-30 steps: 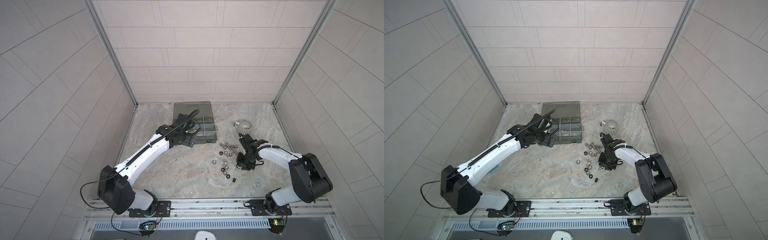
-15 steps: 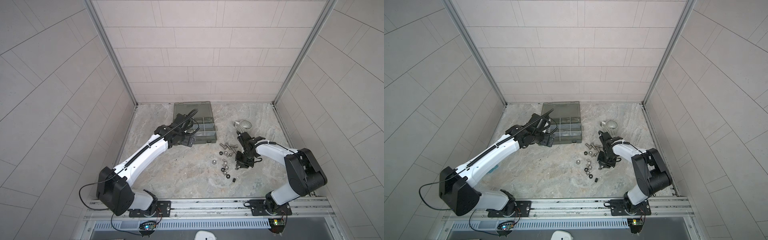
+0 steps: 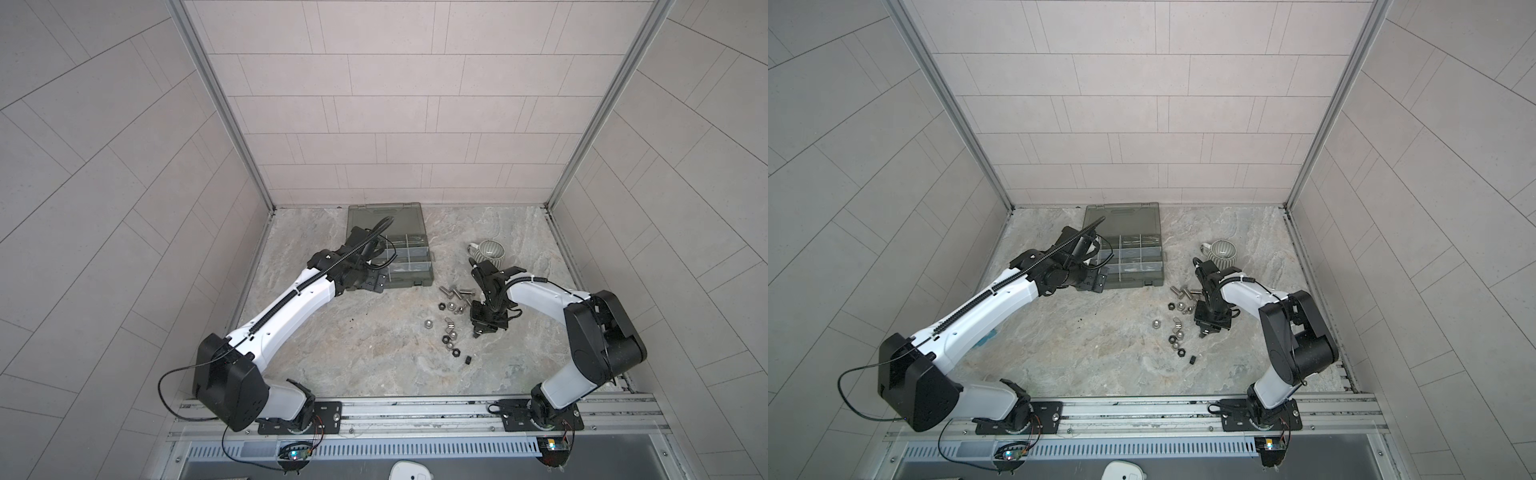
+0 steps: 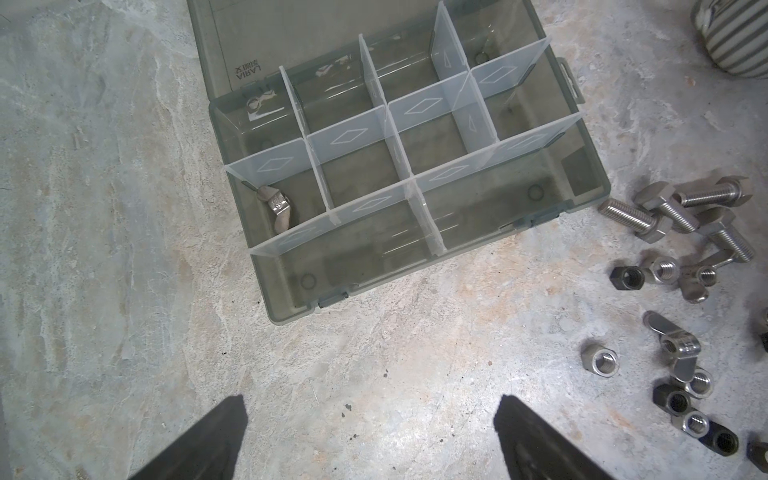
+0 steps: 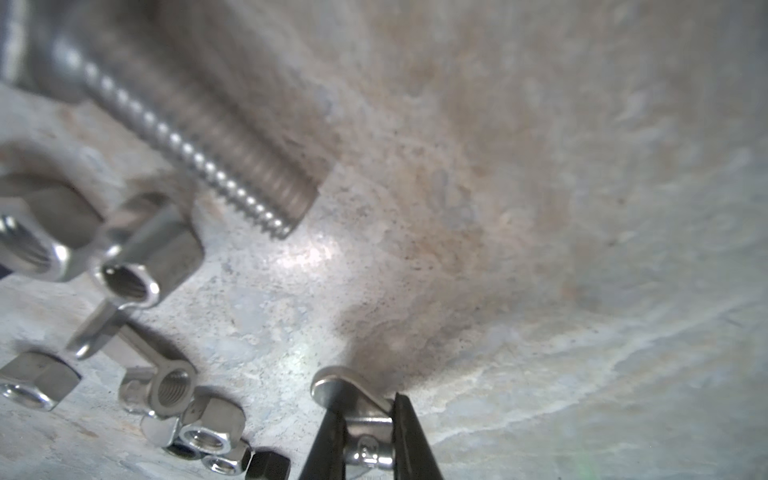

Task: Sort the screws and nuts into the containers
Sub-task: 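Lower the right gripper onto a steel wing nut and close it, then carry the wing nut with the right gripper over a box compartment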

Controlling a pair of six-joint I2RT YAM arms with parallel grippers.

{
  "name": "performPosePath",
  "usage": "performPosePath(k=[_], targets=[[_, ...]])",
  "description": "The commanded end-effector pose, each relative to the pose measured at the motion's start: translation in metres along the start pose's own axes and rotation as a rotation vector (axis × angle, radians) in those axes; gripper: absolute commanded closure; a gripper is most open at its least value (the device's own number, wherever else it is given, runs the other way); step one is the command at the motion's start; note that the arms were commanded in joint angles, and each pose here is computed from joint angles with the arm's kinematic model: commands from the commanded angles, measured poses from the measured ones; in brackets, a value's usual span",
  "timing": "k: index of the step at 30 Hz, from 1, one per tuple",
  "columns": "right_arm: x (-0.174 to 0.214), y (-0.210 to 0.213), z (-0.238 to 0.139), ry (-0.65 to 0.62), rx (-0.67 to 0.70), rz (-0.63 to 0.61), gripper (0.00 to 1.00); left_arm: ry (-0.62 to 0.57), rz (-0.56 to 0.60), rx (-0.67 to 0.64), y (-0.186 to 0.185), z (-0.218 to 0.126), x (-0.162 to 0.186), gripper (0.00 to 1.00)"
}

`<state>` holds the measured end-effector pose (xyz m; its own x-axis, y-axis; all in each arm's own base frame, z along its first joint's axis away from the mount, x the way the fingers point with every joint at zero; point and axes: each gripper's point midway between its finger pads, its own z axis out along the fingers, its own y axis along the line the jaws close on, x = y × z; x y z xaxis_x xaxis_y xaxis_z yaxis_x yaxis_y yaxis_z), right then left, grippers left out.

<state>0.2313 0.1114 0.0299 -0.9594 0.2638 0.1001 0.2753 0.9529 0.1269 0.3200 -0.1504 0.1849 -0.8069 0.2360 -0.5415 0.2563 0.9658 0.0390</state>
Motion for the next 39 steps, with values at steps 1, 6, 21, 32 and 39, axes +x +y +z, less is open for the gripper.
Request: performPosePath(k=[1,6,21,32,39], targets=[[-0.002,0.000,-0.024,-0.038,0.055,-0.059,0.87,-0.034,-0.050,-0.015,0.011,-0.010,-0.006,0.00],[-0.017,0.031,-0.053,-0.098,0.040,-0.139,0.88,-0.033,-0.118,0.003,0.022,-0.009,-0.010,0.00],[-0.066,0.194,-0.083,-0.192,-0.196,-0.367,0.89,0.044,-0.333,0.013,0.075,-0.003,0.018,0.00],[-0.095,0.284,-0.076,-0.220,-0.404,-0.455,0.89,0.039,-0.404,0.042,0.080,-0.001,0.036,0.00],[-0.102,0.336,-0.075,-0.230,-0.579,-0.504,0.90,0.049,-0.427,0.040,0.083,0.001,0.043,0.00]])
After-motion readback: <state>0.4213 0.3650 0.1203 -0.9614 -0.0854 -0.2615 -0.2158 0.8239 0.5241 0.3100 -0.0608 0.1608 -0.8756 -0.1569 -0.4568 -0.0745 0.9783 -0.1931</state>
